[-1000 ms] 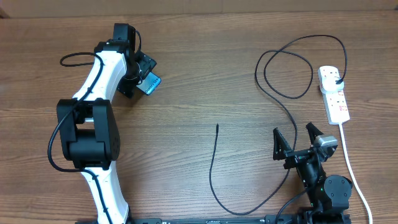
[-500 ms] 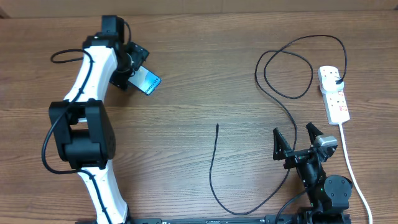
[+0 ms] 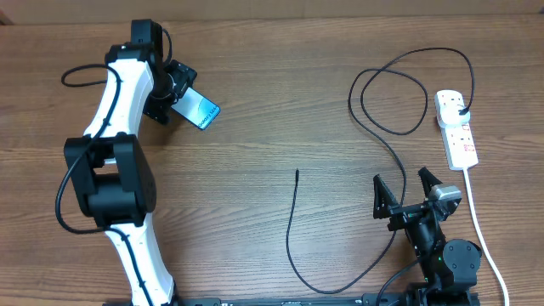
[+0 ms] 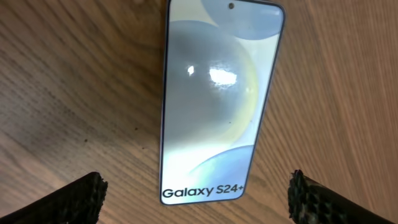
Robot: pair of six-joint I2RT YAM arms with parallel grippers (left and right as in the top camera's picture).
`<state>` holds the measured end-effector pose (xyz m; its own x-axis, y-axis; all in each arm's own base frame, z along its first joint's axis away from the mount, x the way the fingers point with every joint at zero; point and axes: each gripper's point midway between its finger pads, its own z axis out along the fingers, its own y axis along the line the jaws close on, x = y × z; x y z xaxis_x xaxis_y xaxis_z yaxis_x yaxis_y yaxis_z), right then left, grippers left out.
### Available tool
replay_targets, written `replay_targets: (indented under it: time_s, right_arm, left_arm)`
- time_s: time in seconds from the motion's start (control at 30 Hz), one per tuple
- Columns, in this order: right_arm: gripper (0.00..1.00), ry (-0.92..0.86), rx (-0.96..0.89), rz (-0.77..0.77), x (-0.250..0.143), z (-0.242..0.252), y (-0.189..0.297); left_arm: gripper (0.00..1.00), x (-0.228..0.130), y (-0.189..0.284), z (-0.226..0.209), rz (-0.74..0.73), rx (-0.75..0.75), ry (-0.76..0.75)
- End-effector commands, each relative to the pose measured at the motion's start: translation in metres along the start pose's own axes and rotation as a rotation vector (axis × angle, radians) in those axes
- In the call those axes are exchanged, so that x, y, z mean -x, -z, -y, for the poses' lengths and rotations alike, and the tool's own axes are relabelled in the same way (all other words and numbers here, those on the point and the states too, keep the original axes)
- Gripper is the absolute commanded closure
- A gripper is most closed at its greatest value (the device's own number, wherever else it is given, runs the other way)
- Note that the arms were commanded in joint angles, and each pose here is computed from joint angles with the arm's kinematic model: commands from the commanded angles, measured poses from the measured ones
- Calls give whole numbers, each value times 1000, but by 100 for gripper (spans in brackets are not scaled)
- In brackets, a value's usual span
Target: Plug charger to phone and switch on socket
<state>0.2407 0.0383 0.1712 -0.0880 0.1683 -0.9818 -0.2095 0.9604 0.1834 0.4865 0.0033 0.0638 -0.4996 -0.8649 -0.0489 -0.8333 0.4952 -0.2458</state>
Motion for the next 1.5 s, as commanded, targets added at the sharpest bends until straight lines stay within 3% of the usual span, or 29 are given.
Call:
replay_targets:
  time_s: [0.0,0.27,0.5,1.47]
  right_arm:
    - [0,4,-7,5,0,1,0]
    - [0,4,-7,5,0,1,0]
    - [0,4,-7,5,0,1,0]
    - [0,4,-7,5,0,1,0]
  left_arm:
    - [3,6,-3,11,4,31,-52]
    - [0,6,-21,15,-41,107,-65]
    - [0,-4,-33,15,13,175,-104]
    - [0,-3,-39,7,13,198,-52]
